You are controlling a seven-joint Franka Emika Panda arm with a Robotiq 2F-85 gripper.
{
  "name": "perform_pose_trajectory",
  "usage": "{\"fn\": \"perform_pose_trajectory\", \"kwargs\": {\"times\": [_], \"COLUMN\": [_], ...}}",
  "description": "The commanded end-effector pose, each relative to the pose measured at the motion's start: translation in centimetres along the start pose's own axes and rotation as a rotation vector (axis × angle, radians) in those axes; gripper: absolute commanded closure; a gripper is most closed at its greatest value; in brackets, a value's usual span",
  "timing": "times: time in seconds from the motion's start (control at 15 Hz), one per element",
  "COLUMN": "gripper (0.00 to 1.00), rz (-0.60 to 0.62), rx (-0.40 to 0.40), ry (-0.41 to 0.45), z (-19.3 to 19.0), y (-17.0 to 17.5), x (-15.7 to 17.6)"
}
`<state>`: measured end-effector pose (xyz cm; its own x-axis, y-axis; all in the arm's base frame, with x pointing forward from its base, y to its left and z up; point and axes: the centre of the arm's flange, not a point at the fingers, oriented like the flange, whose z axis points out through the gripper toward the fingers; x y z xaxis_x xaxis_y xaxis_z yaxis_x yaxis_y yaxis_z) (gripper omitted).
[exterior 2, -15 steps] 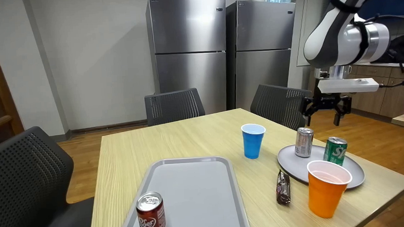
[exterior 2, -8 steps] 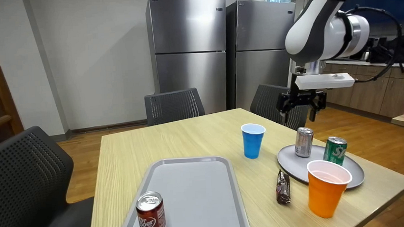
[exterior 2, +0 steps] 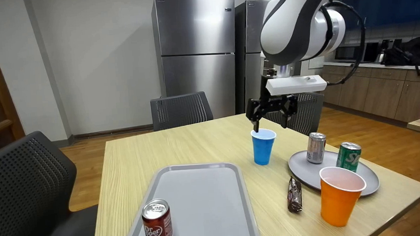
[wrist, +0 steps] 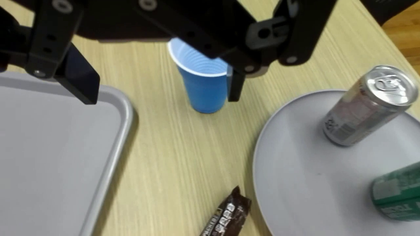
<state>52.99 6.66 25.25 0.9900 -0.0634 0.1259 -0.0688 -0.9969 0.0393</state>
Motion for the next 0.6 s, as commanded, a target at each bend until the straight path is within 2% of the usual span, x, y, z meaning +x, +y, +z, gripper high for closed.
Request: {"fn": "perform_pose_trajectory", "kwargs": {"times": [0.0,0.53], "gripper": [0.00,0.00], "rz": [-0.078,-0.303], "rx": [0.002,0.076], "ry": [0.016,0.035], "z": [-1.4,-2.3], "y": [-5.7,-17.6], "x": [-0.3,-2.3]}}
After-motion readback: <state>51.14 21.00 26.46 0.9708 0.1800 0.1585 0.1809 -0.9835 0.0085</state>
